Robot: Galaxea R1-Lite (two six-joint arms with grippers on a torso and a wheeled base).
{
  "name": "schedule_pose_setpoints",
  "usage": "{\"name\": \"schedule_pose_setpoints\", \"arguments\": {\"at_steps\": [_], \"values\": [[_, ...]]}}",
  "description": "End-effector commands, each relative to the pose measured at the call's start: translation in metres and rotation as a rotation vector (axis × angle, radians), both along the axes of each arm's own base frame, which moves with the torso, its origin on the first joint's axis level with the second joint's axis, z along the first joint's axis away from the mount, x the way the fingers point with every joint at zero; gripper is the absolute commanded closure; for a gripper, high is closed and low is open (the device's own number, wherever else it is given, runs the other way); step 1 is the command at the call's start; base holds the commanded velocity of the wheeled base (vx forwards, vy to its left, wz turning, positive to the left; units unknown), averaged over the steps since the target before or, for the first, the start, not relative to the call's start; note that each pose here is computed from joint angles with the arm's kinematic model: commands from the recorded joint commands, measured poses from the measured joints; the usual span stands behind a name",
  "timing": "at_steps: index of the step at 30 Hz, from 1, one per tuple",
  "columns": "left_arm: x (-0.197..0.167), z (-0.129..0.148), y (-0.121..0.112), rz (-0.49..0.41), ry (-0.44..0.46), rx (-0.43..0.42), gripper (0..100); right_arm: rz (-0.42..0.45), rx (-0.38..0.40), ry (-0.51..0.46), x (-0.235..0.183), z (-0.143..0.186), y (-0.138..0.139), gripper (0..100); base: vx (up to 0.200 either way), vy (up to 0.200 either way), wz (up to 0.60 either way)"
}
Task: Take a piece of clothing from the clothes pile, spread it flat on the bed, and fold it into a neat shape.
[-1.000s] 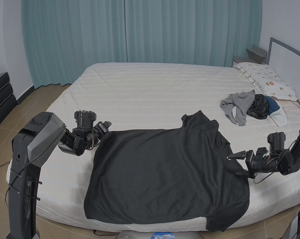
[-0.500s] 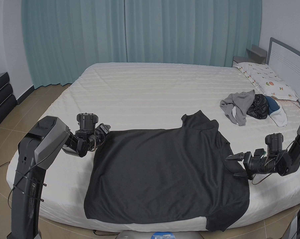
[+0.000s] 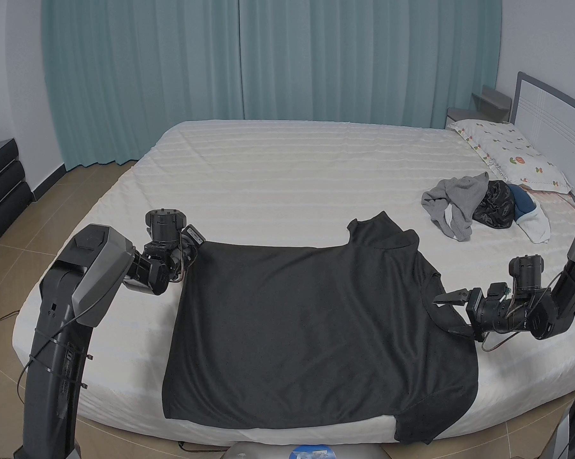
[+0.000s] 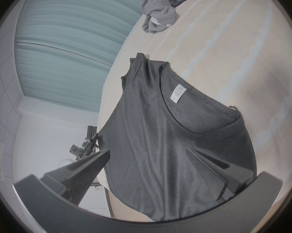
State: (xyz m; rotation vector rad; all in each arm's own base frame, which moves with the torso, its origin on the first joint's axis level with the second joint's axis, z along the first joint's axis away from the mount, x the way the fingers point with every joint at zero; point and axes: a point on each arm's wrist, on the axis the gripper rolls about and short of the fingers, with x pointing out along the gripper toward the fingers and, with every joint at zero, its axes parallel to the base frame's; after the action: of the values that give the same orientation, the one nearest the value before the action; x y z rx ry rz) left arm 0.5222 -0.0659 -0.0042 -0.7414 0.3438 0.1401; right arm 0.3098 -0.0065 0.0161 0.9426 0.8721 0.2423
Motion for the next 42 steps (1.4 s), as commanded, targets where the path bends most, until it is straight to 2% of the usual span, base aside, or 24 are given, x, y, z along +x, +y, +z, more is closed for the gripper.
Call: {"name": "schedule_pose_setpoints", "arguments": {"at_steps": [1,5,14,19,21,23,30,36,42], "values": [[0.009,-0.007,0.002,0.025,-0.021,0.004,100,-0.009,0.008,-0.005,0.001,-0.001,0.000,0,0.000,0.000,0.00],[0.016,-0.007,0.006,0.053,-0.050,0.008,100,-0.029,0.015,-0.025,0.003,0.001,-0.003,0,0.000,0.000,0.00],[0.027,-0.004,0.009,0.120,-0.105,0.020,100,-0.133,0.007,-0.081,0.012,0.000,-0.006,0,0.000,0.000,0.00],[0.032,-0.005,0.014,0.147,-0.125,0.023,100,-0.213,-0.009,-0.125,0.020,-0.003,-0.009,0,0.000,0.000,0.00],[0.032,-0.005,0.014,0.149,-0.128,0.023,100,-0.221,-0.011,-0.130,0.020,-0.003,-0.009,0,0.000,0.000,0.00],[0.034,-0.005,0.018,0.177,-0.138,0.028,100,-0.273,-0.028,-0.180,0.026,-0.006,-0.008,0,0.000,0.000,0.00],[0.034,-0.004,0.020,0.191,-0.136,0.031,100,-0.324,-0.055,-0.248,0.036,-0.017,-0.008,0,0.000,0.000,0.00],[0.035,-0.002,0.030,0.211,-0.138,0.032,100,-0.367,-0.081,-0.249,0.043,-0.024,-0.011,0,0.000,0.000,0.00],[0.034,-0.007,0.030,0.206,-0.129,0.032,100,-0.369,-0.082,-0.241,0.043,-0.027,-0.011,0,0.000,0.000,0.00]]}}
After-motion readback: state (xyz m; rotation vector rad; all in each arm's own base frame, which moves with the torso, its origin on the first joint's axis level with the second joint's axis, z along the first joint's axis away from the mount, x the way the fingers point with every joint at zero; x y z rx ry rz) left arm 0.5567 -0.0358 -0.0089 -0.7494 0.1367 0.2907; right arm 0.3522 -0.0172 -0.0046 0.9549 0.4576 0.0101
